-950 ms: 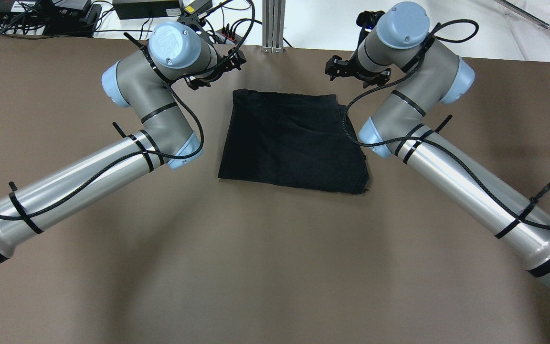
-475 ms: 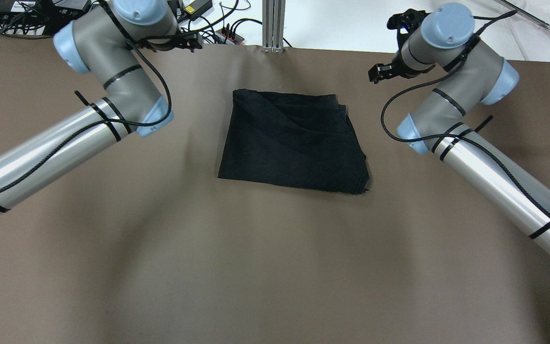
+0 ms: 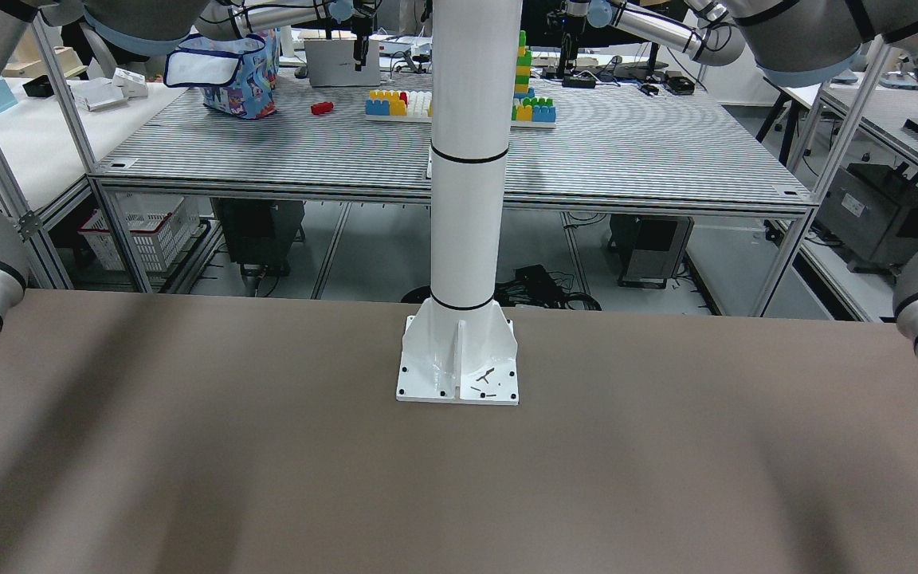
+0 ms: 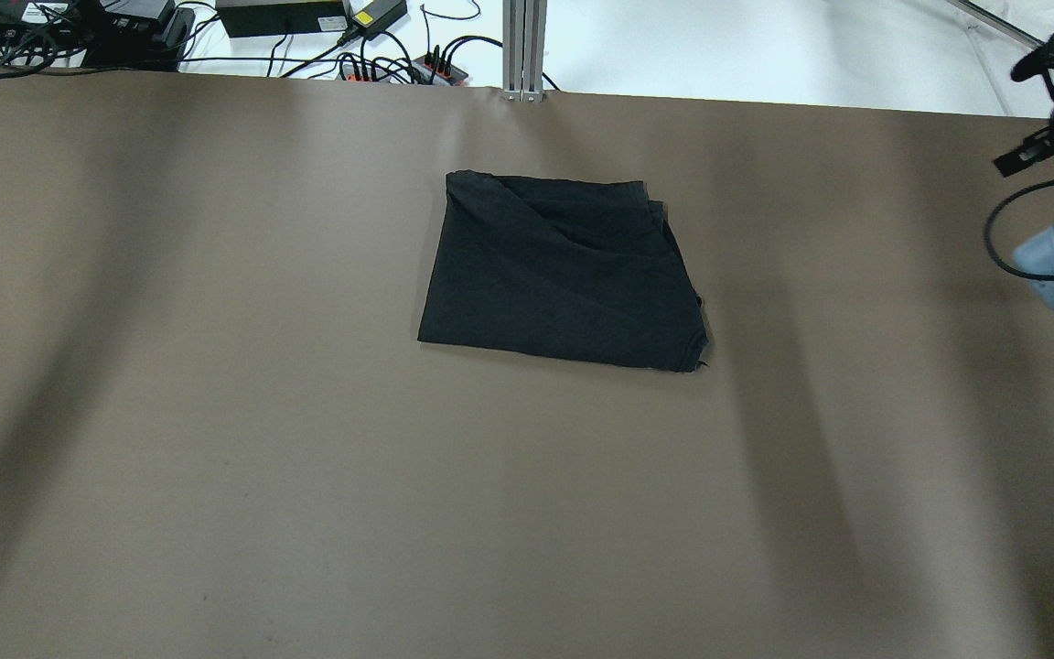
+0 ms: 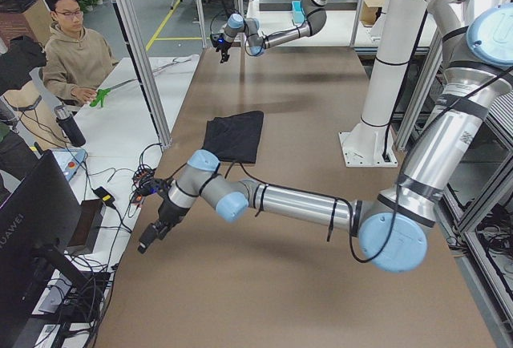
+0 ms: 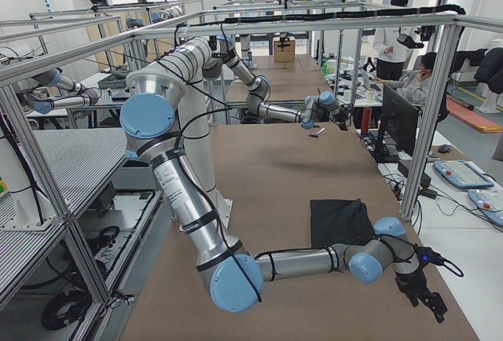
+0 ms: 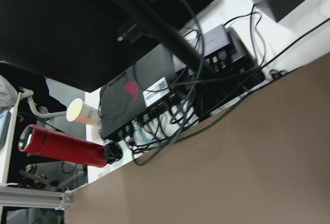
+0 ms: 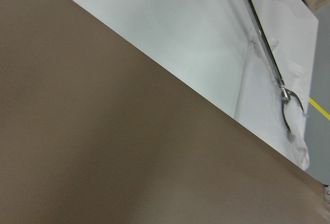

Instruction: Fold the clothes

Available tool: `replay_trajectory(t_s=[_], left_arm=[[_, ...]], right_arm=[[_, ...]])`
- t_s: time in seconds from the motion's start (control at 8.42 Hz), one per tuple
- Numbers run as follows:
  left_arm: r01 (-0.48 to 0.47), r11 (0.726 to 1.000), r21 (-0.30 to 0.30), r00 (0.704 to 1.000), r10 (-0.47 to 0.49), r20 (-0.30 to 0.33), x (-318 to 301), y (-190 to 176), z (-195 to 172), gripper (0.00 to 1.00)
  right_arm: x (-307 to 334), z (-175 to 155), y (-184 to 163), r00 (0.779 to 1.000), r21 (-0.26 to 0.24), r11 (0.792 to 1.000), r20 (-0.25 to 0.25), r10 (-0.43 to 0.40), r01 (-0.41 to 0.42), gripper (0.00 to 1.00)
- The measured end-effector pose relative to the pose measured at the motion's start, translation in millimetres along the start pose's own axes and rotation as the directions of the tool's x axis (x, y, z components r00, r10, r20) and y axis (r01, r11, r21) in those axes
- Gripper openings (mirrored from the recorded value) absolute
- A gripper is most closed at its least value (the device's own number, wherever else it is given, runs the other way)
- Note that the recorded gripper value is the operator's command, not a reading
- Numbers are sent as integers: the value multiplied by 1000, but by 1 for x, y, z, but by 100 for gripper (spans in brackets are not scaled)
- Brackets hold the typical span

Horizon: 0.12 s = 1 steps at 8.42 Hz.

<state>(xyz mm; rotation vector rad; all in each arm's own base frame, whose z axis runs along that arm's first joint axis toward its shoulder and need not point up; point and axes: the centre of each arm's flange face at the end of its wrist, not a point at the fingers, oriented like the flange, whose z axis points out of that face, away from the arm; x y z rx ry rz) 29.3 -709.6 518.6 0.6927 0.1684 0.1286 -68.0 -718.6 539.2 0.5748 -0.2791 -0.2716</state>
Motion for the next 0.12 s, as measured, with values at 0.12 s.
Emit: replay_trajectory(t_s=[0.12], left_arm=[[-11,1000,21,1000,10,29,-36,37,1,100]], right_arm=[[28,-10,35,999,4,1000,-47,4,-3,94]])
